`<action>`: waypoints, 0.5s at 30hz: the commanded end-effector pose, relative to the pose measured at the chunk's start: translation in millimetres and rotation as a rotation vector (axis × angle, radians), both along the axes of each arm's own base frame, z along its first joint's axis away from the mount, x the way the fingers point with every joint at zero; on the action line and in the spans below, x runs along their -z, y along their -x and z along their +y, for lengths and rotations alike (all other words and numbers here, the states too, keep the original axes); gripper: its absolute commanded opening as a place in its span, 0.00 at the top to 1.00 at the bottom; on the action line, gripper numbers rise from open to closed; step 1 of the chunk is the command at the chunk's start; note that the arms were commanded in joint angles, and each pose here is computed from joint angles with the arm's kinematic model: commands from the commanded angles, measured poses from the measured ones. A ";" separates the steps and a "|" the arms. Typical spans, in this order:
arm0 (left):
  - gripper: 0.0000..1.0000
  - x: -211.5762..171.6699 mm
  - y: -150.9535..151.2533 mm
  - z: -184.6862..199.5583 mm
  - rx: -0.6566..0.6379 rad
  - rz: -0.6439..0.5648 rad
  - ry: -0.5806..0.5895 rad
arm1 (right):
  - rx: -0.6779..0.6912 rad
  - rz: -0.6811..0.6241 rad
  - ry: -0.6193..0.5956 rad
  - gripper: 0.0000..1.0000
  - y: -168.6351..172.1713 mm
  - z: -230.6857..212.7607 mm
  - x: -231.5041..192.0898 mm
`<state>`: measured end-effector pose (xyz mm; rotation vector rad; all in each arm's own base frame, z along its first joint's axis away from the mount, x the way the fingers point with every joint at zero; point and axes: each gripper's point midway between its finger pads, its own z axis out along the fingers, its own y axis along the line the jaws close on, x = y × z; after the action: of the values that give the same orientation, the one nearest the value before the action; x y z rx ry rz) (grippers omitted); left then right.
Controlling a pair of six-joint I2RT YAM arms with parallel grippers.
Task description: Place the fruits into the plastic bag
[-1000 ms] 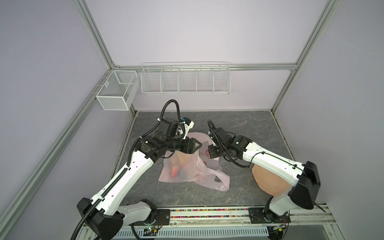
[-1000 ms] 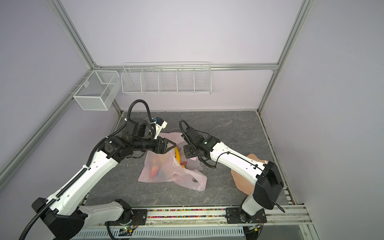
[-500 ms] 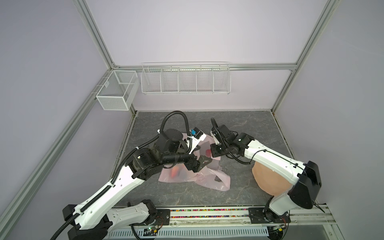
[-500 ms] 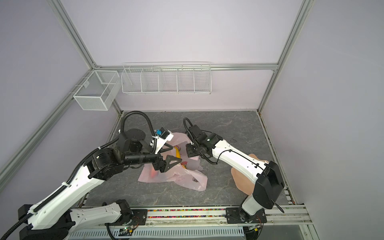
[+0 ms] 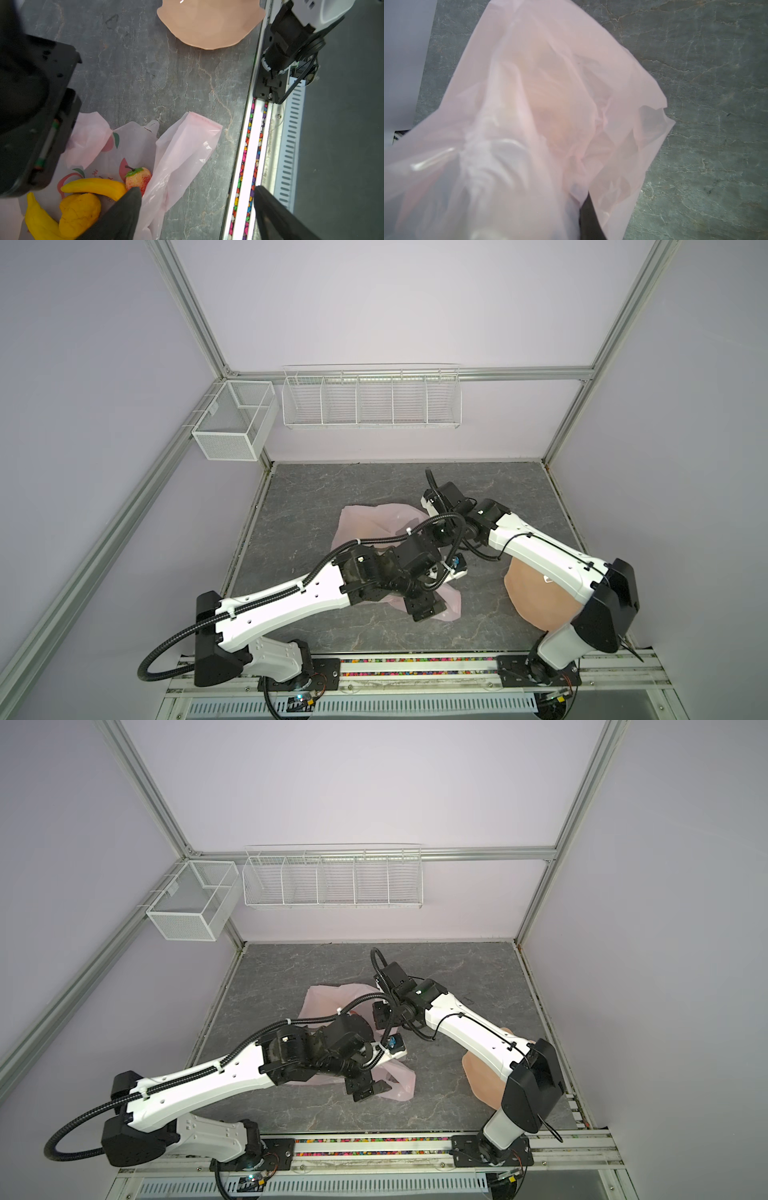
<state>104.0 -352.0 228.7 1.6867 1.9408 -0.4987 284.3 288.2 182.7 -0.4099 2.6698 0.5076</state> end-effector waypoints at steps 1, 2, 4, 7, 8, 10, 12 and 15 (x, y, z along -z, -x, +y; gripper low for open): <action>0.16 5.1 -3.1 -3.5 0.056 -0.067 -0.068 | -0.018 0.018 -0.010 0.94 -1.3 0.7 -1.8; 0.16 9.1 -3.7 -6.5 0.062 -0.069 -0.079 | -0.019 0.022 -0.011 0.94 -1.5 0.7 -1.0; 0.16 17.9 -4.5 -11.8 0.080 -0.073 -0.112 | -0.019 0.028 -0.015 0.94 -2.6 0.8 -0.4; 0.17 27.8 -4.9 -17.4 0.107 -0.085 -0.153 | -0.022 0.032 -0.017 0.94 -3.4 1.4 0.3; 0.17 30.2 -5.4 -18.9 0.113 -0.092 -0.163 | -0.024 0.035 -0.019 0.94 -3.0 1.7 0.5; 0.17 36.7 -7.4 -21.6 0.122 -0.109 -0.188 | -0.027 0.038 -0.024 0.94 -3.5 2.8 0.7; 0.17 41.6 -8.9 -24.5 0.130 -0.116 -0.205 | -0.028 0.040 -0.022 0.94 -4.0 3.1 1.4; 0.17 50.0 -10.5 -27.6 0.142 -0.124 -0.227 | -0.030 0.041 -0.025 0.94 -4.4 3.1 1.1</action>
<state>112.6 -378.0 179.5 1.9091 1.8916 -0.2753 286.4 288.7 178.5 -0.4116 2.7007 0.5442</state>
